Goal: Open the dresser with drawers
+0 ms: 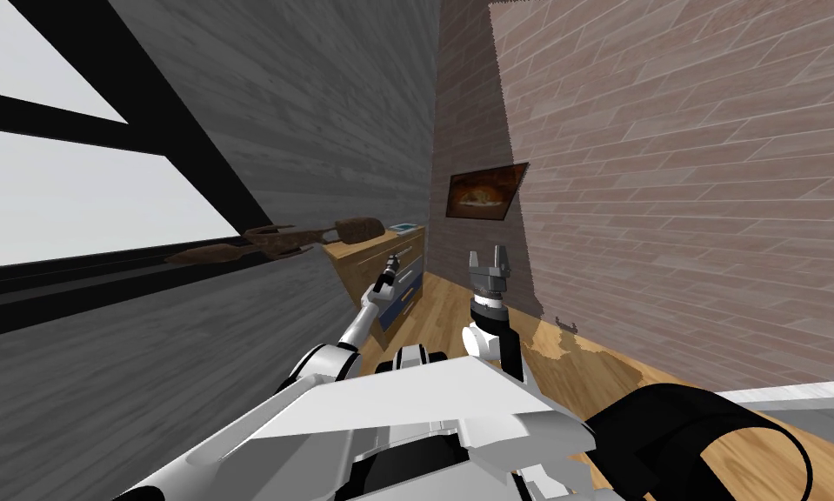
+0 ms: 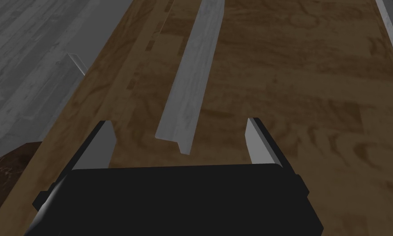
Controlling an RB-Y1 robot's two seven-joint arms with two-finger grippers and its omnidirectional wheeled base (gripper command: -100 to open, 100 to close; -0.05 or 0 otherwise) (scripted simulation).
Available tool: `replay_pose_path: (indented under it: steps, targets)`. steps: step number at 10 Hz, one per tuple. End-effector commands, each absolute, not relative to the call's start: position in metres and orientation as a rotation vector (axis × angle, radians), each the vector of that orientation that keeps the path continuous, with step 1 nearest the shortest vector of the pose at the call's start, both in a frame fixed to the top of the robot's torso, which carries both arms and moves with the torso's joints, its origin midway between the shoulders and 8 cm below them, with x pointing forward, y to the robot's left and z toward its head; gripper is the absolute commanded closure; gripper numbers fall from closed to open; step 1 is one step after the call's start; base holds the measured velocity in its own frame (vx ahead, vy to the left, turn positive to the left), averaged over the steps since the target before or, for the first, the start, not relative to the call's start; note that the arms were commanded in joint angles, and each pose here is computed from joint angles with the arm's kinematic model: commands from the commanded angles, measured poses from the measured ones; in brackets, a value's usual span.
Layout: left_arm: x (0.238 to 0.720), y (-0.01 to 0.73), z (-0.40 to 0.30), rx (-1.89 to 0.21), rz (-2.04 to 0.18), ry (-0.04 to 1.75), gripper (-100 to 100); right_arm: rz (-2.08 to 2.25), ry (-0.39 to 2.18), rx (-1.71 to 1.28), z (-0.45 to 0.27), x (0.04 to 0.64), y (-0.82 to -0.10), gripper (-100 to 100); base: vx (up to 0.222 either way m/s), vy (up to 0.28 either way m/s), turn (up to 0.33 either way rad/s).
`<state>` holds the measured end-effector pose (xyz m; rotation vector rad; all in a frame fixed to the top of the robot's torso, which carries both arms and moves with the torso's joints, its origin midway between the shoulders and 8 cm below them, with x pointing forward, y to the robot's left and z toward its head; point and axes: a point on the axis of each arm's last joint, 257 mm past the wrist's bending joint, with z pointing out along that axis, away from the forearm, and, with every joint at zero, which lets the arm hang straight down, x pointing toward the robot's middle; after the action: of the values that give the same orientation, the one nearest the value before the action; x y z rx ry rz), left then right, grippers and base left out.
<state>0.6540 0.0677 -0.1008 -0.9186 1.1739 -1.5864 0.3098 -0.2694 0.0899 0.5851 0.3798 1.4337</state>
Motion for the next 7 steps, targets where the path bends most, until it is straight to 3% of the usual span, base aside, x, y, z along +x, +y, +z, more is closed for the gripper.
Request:
replay_pose_path:
  steps: [1,6,7]
  targets:
    - [0.664,0.063,-0.107,-0.927,-1.571,1.203,-100,1.434,0.38,0.585,0.09,0.31,-0.269,0,0.0,0.0,0.0]
    - [0.679,0.05,-0.095,-0.915,-1.584,1.206,-100,1.434,0.38,0.585,0.09,0.31,-0.269,0,-0.033,0.004,0.038]
    - [0.673,0.056,-0.111,-0.929,-1.556,1.235,100,1.434,0.38,0.585,0.09,0.31,-0.269,0,0.06,-0.002,-0.143]
